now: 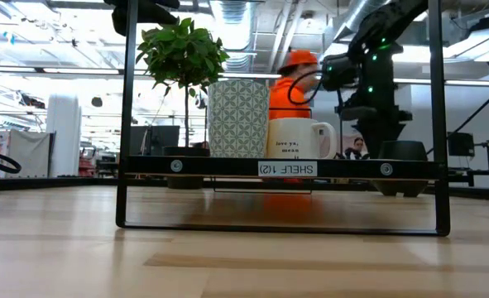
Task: Place coffee mugs
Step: Put the black blue mug on the shelf
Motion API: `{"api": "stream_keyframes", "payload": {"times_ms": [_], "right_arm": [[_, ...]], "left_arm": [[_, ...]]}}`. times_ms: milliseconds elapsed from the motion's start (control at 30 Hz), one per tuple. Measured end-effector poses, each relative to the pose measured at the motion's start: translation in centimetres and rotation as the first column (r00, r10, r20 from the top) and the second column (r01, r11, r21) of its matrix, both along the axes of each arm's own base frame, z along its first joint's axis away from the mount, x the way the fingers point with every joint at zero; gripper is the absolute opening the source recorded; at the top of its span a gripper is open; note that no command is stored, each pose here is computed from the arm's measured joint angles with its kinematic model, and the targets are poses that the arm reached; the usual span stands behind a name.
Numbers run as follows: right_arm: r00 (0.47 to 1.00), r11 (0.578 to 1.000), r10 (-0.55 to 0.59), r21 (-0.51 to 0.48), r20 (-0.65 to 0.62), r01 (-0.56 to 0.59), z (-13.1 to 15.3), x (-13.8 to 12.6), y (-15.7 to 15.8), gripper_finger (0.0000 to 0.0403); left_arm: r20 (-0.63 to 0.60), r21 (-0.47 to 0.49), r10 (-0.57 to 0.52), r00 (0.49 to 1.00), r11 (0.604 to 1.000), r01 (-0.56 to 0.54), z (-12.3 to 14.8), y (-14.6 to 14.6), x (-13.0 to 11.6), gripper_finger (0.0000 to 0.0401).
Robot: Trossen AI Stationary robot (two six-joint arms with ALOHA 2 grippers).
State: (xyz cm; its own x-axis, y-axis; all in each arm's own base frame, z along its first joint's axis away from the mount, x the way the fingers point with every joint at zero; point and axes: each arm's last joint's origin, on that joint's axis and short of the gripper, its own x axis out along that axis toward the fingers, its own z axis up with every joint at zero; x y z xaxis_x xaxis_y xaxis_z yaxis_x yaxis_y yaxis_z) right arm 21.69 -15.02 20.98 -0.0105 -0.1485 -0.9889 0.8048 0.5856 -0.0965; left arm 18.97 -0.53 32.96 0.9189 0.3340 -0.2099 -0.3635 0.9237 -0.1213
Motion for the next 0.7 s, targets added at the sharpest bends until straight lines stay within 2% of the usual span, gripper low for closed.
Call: {"api": "stream_keyframes", "payload": {"times_ms": [100, 267, 433, 533, 633, 700], "right_arm": [[1.0, 1.0, -0.005, 0.012, -0.019, 0.005, -0.5, 0.0, -0.3, 0.0182], [0.999, 0.999, 0.019, 0.029, -0.03, -0.019, 0.4, -0.8, 0.3, 0.0042], [0.999, 0.999, 0.033, 0.012, -0.009, -0.033, 3.6, -2.7, 2.6, 0.0041], [0.996, 0.998, 0.043, 0.034, 0.079, -0.046, 6.1, -3.7, 5.2, 0.0041], [0.968, 0.986, 0.118, 0.092, 0.221, -0.141, 8.3, -3.8, 8.5, 0.0041], [0.939, 0.957, 0.186, 0.165, 0.29, -0.24, 9.2, -3.7, 11.1, 0.0041]], "left_arm": [[0.0, -0.001, -0.002, 1.0, 1.0, 0.002, 0.0, 0.0, 0.0, 0.0161], [-0.015, 0.001, -0.002, 1.0, 1.0, 0.002, -0.1, 0.0, 0.0, 0.0161], [-0.029, -0.009, -0.021, 0.999, 1.0, 0.021, -0.3, -0.1, 0.0, 0.0161], [-0.029, -0.011, -0.03, 0.999, 1.0, 0.029, -0.3, -0.1, 0.0, 0.0161], [-0.028, -0.011, -0.028, 0.999, 1.0, 0.028, -0.3, -0.1, 0.0, 0.0161], [-0.028, -0.009, -0.022, 0.999, 1.0, 0.022, -0.3, -0.1, 0.0, 0.0161]]}}
